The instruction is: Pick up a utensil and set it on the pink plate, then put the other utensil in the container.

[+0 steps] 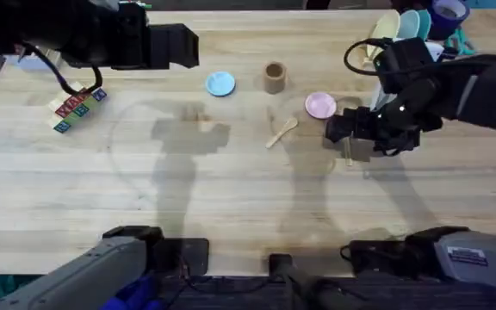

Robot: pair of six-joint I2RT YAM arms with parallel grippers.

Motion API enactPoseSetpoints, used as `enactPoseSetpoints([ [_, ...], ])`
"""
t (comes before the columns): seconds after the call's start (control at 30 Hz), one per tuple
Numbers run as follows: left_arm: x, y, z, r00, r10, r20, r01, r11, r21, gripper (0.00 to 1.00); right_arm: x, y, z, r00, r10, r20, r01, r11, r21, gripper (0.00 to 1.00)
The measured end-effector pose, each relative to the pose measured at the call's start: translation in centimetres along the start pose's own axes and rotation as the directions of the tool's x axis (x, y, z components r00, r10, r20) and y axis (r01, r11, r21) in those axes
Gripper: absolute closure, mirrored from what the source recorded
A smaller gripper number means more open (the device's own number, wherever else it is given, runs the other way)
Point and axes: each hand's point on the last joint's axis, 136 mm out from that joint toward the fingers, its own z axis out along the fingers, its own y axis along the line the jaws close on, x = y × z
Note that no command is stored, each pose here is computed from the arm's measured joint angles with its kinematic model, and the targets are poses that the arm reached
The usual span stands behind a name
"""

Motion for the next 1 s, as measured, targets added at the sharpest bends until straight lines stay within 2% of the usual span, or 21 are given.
enactPoseSetpoints([
  [0.33, 0.0, 0.0, 0.0, 1.0, 0.0, 0.0, 0.0, 1.0, 0.0, 0.008, -0.2, 0.8, 0.2, 0.999, -0.037, 0.005, 0.037, 0.999, 0.02, 0.075],
  [0.5, 0.0, 0.0, 0.0, 1.0, 0.0, 0.0, 0.0, 1.0, 0.0, 0.008, -0.3, 1.4, 0.4, 0.998, -0.059, 0.006, 0.059, 0.998, 0.025, 0.199],
  [0.87, 0.0, 0.0, 0.0, 1.0, 0.0, 0.0, 0.0, 1.0, 0.0, 0.008, -0.6, 1.9, 0.4, 0.998, -0.067, 0.019, 0.067, 0.998, 0.011, 0.616],
  [1.0, 0.0, 0.0, 0.0, 1.0, 0.0, 0.0, 0.0, 1.0, 0.0, 0.008, -0.7, 1.9, 0.4, 0.998, -0.067, 0.023, 0.067, 0.998, 0.015, 0.727],
])
